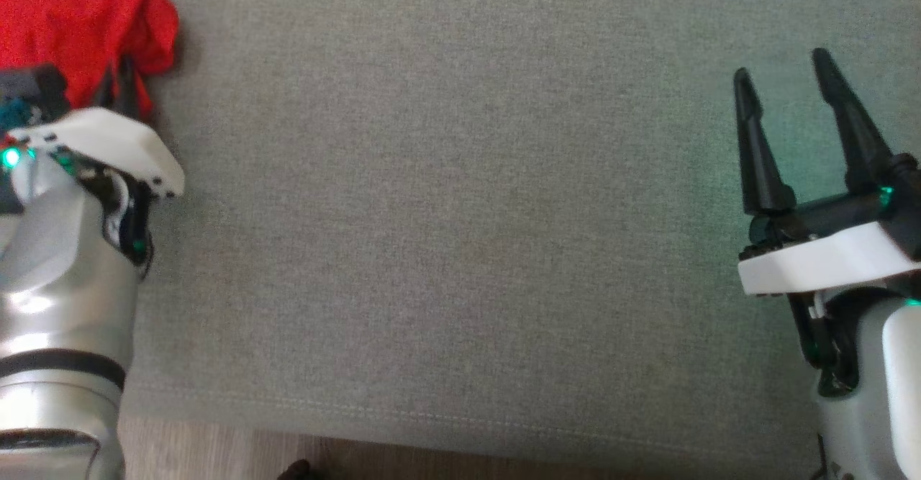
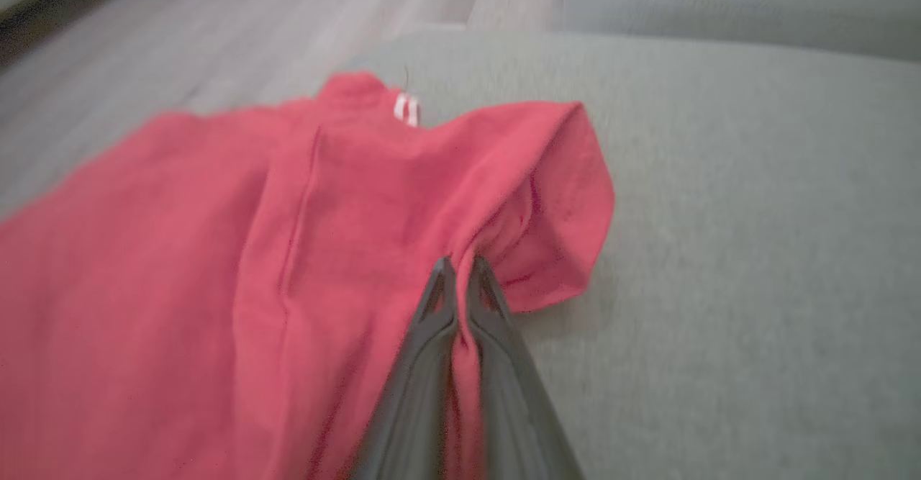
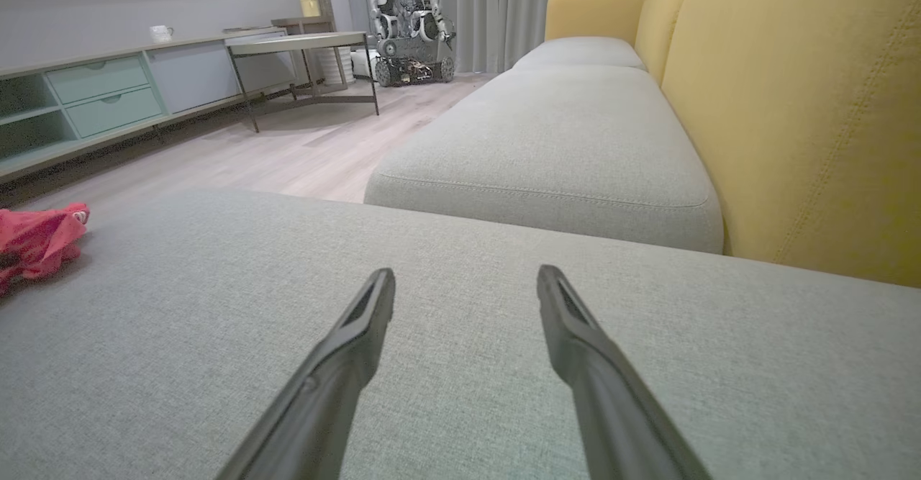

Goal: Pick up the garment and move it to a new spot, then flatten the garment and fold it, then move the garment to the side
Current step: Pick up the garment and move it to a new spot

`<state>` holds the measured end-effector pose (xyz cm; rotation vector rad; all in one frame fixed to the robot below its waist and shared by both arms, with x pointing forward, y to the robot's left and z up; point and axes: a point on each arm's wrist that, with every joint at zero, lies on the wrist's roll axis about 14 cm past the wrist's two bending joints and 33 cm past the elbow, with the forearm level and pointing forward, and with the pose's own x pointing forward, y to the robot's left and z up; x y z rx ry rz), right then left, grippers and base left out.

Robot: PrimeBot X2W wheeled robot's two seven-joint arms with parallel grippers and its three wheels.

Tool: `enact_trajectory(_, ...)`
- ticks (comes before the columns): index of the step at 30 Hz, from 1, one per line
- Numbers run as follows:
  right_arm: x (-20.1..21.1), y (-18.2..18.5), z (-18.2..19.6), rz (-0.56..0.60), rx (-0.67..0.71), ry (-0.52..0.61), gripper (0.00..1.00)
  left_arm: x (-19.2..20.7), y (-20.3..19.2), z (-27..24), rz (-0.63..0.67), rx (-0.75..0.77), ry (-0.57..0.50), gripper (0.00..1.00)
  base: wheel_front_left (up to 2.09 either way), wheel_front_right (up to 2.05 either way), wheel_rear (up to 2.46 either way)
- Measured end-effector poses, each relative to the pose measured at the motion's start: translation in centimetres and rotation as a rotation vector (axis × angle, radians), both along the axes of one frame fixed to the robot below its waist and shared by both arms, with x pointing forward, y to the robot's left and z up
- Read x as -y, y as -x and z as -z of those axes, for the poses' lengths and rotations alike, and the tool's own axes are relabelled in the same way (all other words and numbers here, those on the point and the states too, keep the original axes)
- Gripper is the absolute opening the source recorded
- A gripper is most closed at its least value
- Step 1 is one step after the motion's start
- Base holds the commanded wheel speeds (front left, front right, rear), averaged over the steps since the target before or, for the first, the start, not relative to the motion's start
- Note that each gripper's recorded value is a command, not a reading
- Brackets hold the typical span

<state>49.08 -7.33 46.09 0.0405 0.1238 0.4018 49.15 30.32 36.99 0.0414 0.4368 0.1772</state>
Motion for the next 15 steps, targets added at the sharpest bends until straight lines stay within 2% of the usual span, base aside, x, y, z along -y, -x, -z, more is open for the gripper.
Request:
enact_trajectory(6,0.7,0.1,-1.8,0.035,0.05,-0.017,1.0,0.0,-2.9,-8.5,0.028,0.273,-0.087,0.0,0.0,0.0,0.0)
enact_trajectory(11,1.1,0.7,-3.6,0.051,0.093,-0.026,1.0,0.1,-0.7,-12.2,0.034,0.401,-0.101,0.0,0.0,0.0,0.0)
enact_trajectory(15,1.6,1.9,-4.7,0.072,0.11,-0.04,1.0,1.7,1.3,-14.9,0.08,0.492,-0.117,0.0,0.0,0.0,0.0)
